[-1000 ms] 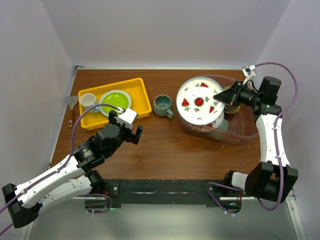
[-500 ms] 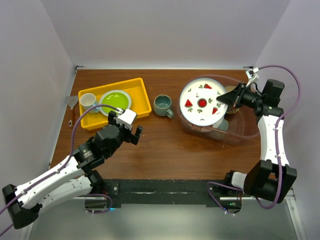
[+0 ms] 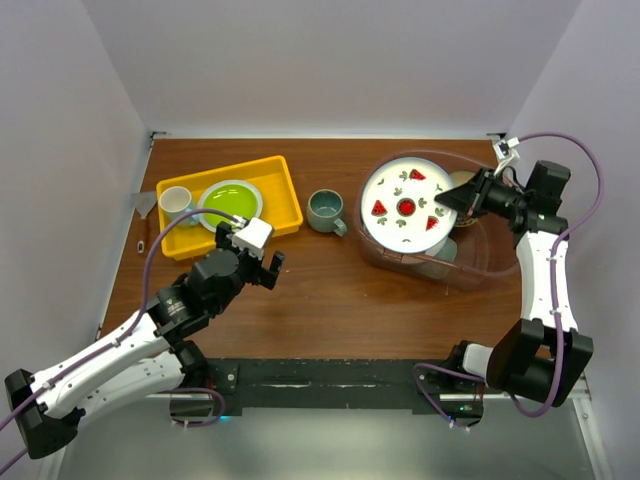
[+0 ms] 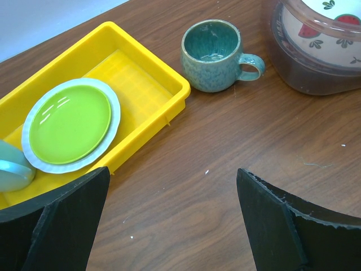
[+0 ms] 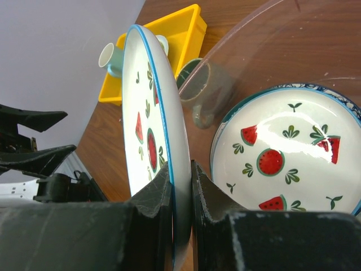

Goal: Place the mixed dishes into the plastic bin
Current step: Place the plate in the plastic bin.

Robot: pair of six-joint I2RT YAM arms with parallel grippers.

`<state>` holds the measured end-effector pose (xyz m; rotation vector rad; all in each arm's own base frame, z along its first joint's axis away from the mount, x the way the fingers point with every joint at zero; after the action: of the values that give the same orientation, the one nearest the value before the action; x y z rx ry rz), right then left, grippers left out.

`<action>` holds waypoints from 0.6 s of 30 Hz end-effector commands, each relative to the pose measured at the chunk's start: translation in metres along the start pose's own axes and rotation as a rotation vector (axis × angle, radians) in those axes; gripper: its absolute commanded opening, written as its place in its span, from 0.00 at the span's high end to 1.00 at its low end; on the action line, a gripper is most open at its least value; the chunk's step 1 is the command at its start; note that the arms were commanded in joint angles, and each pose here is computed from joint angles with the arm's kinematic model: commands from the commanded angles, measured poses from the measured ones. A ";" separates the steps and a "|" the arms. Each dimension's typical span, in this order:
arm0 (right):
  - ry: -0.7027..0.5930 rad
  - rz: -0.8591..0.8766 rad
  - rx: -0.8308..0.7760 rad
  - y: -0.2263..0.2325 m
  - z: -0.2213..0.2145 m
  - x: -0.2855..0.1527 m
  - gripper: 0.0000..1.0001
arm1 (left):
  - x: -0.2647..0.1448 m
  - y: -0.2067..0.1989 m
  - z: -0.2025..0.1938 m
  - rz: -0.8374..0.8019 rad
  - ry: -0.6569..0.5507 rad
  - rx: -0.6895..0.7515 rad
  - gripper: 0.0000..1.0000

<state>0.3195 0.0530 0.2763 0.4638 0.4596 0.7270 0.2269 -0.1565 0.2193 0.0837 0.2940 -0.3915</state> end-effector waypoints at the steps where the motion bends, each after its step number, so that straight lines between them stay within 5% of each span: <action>1: -0.043 0.054 -0.089 0.019 0.015 -0.008 1.00 | 0.001 0.000 0.010 0.002 -0.042 -0.034 0.00; 18: -0.023 -0.024 -0.081 -0.001 0.008 -0.009 1.00 | 0.001 0.000 0.010 -0.003 -0.038 -0.033 0.00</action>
<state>0.3202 0.0439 0.2667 0.4259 0.4710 0.6859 0.2276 -0.1557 0.2192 0.0823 0.2950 -0.3896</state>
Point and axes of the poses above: each gripper's point midway between its finger pads, its own x axis out along the fingers, its own y axis along the line the jaws close on, z = x × y, the point moved 1 cm from there along -x, back along the fingers, and after that the axes turned 7 degrees about -x, right-handed, at the moved point
